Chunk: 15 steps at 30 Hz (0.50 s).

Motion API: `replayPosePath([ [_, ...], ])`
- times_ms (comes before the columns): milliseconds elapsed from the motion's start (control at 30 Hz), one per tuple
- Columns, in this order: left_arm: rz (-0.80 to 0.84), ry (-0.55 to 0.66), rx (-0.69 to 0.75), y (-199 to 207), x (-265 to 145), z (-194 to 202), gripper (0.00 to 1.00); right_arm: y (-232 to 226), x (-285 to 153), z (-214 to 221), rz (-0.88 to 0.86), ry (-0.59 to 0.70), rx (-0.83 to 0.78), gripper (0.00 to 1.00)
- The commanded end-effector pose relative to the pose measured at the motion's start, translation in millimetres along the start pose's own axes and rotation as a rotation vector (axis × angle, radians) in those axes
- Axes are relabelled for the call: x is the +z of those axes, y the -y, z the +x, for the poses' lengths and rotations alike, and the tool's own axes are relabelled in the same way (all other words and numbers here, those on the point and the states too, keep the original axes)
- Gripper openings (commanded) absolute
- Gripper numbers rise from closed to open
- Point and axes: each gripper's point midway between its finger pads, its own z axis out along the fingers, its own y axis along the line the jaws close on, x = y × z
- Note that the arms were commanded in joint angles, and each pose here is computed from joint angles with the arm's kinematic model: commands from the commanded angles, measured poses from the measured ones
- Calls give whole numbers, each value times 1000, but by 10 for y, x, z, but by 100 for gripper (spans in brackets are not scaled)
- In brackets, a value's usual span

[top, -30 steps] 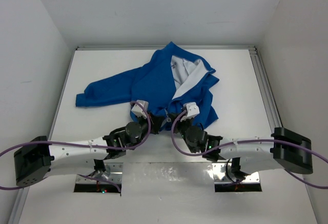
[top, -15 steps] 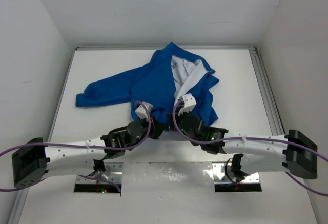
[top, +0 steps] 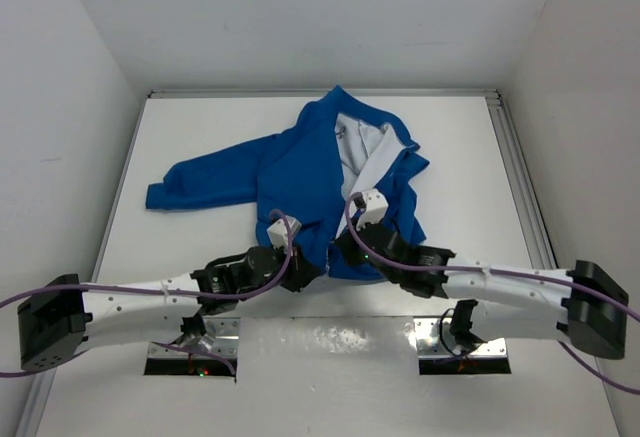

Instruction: Zip up the jacket

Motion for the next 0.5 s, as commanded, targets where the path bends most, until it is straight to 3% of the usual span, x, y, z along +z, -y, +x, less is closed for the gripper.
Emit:
replayPosePath([
  [0, 60, -48, -19, 127, -58, 94, 0, -68, -231, 38, -75, -17, 10, 0],
  [233, 65, -121, 15, 139, -82, 198, 0, -219, -609, 583, -205, -172, -255, 0],
  [400, 31, -126, -24, 99, -38, 165, 0, -148, -628, 759, -118, -157, -445, 1],
  [433, 29, -127, -34, 83, -22, 161, 0, -159, -629, 755, -113, -145, -455, 5],
  [467, 45, -124, -55, 95, -1, 129, 0, -185, -617, 759, -110, -131, -461, 17],
])
